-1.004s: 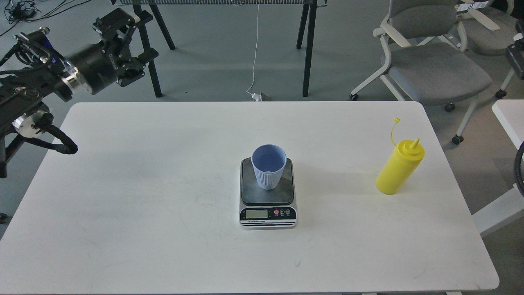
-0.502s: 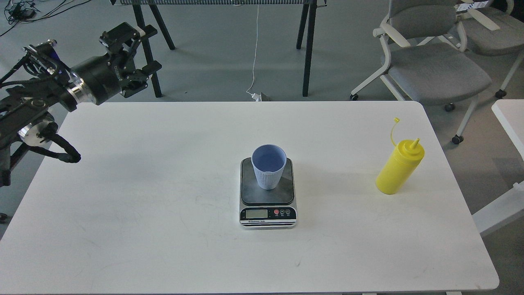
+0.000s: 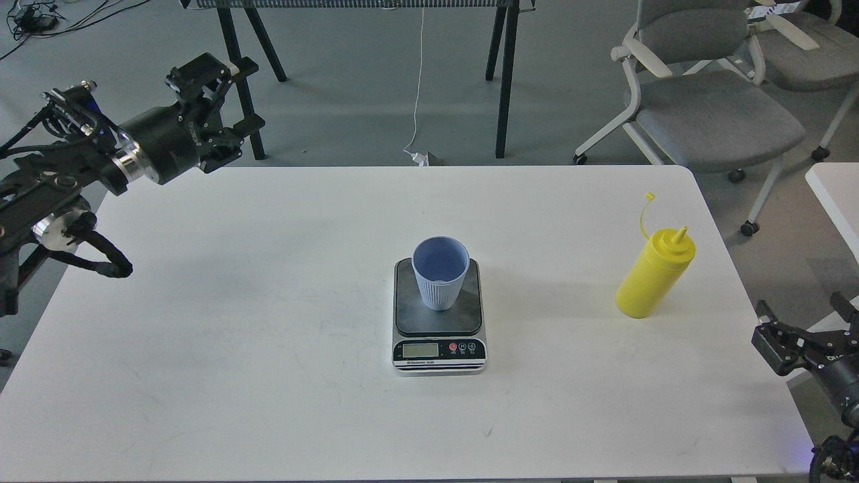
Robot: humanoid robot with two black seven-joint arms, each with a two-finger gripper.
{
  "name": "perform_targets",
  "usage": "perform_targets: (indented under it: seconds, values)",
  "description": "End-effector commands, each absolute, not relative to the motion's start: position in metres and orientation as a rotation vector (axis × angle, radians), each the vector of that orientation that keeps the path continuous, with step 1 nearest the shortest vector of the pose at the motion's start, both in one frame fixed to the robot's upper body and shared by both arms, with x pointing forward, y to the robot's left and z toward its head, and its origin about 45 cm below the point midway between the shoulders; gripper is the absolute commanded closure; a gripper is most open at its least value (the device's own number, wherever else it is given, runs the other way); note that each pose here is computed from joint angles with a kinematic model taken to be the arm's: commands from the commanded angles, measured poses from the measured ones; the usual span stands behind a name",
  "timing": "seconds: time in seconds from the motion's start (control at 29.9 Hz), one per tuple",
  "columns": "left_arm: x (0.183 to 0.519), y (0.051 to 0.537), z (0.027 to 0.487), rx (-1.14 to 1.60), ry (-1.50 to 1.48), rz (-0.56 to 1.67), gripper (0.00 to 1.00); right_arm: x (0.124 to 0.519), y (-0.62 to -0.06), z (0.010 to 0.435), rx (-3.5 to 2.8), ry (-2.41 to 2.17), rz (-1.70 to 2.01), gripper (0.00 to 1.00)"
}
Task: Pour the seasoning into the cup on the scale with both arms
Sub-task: 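Move the right gripper to the yellow squeeze bottle and grasp it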
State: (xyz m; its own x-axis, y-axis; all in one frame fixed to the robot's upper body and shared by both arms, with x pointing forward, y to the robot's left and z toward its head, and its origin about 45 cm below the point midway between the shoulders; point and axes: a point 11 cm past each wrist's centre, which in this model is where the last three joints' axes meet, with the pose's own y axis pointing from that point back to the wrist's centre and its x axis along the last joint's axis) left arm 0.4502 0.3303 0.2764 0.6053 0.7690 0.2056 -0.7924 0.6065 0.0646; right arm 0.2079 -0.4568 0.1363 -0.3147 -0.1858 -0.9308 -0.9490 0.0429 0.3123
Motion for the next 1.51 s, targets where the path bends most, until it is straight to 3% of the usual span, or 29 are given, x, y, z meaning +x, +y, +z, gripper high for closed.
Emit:
perform_targets:
  seconds: [0.0,0.44,1.47]
  values:
    - [0.450,0.330,0.275,0.155,-0.161,0.906,0.01,0.203,-0.441,0.117,-1.184,1.592,1.362,0.01]
    - [0.444,0.333,0.262,0.168,-0.134,0.911,0.01,0.217,-0.404,0.083,-1.233,1.560,1.366,0.00]
    - [0.439,0.336,0.252,0.177,-0.114,0.916,0.01,0.269,-0.354,0.057,-1.310,1.516,1.369,0.01]
